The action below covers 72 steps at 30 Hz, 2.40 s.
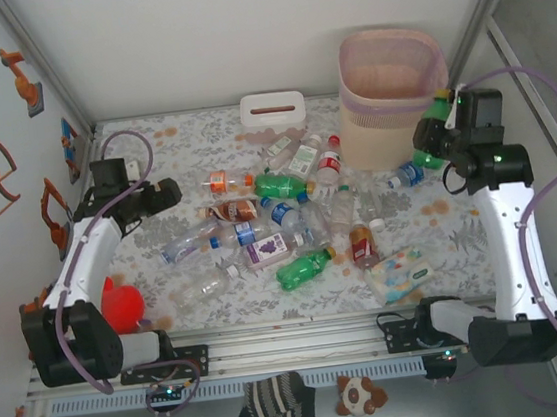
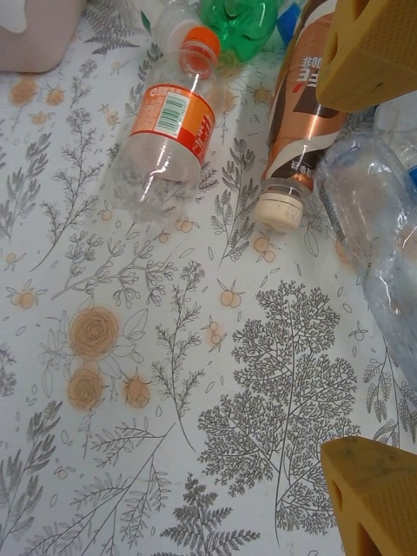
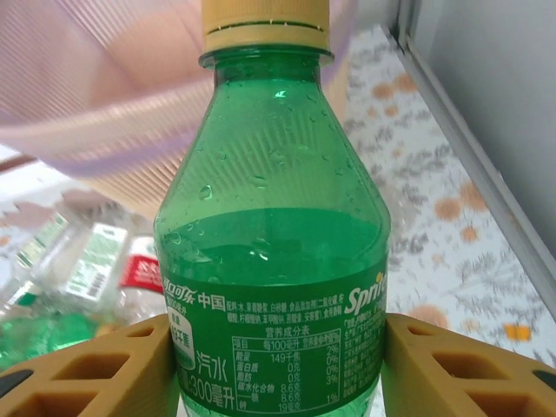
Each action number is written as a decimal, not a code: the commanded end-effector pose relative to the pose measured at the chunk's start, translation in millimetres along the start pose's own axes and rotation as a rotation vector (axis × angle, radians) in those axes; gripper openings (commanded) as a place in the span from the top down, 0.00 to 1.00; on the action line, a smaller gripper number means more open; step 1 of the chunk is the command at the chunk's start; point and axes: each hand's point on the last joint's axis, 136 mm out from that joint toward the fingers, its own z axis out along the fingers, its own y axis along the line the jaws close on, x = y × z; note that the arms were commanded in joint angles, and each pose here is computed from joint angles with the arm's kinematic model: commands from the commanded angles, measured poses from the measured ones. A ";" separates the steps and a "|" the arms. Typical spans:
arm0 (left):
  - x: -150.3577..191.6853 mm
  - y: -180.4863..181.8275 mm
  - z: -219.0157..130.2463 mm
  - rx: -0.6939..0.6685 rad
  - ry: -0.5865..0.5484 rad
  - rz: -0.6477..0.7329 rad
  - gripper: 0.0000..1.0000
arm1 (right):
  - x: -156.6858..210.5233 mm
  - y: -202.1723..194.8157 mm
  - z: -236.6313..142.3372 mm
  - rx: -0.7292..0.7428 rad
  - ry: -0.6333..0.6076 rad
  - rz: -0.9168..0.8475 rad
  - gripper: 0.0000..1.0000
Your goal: Put the plastic bottles in the bin
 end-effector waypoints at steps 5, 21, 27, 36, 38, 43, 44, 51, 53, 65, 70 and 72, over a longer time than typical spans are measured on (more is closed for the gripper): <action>-8.6 8.8 -18.2 -0.046 -0.092 0.024 0.04 | -73.8 39.8 3.0 -0.123 -0.121 -0.028 0.44; -11.0 18.0 -32.6 -0.097 -0.161 0.036 0.04 | -157.5 76.8 97.6 -0.172 -0.217 -0.055 0.43; -11.8 18.1 -38.2 -0.102 -0.187 0.037 0.04 | -154.2 88.9 150.4 -0.183 -0.155 -0.091 0.43; -11.6 16.3 -38.8 -0.095 -0.195 0.040 0.04 | -125.7 99.7 213.5 -0.192 -0.044 -0.106 0.43; -10.4 16.8 -37.9 -0.097 -0.189 0.040 0.04 | -114.9 103.0 226.8 -0.198 -0.010 -0.110 0.43; -8.8 16.2 -38.3 -0.097 -0.185 0.042 0.04 | -84.8 107.8 257.5 -0.198 0.085 -0.125 0.43; -8.8 16.2 -38.6 -0.097 -0.185 0.044 0.04 | -79.6 107.8 262.0 -0.195 0.102 -0.129 0.43; -7.2 22.5 -44.2 -0.138 -0.187 0.060 0.04 | -32.3 98.8 289.5 -0.171 0.257 -0.159 0.43; -7.2 20.5 -44.7 -0.126 -0.193 0.063 0.04 | -16.7 95.8 296.1 -0.170 0.309 -0.171 0.43; -6.1 14.9 -40.9 -0.096 -0.177 0.071 0.04 | 54.9 79.9 322.6 -0.159 0.547 -0.225 0.42; -5.7 15.6 -39.8 -0.099 -0.172 0.068 0.04 | 71.1 77.3 334.1 -0.160 0.585 -0.222 0.42; -5.6 15.3 -39.1 -0.099 -0.169 0.068 0.04 | 73.8 77.3 335.4 -0.163 0.592 -0.218 0.40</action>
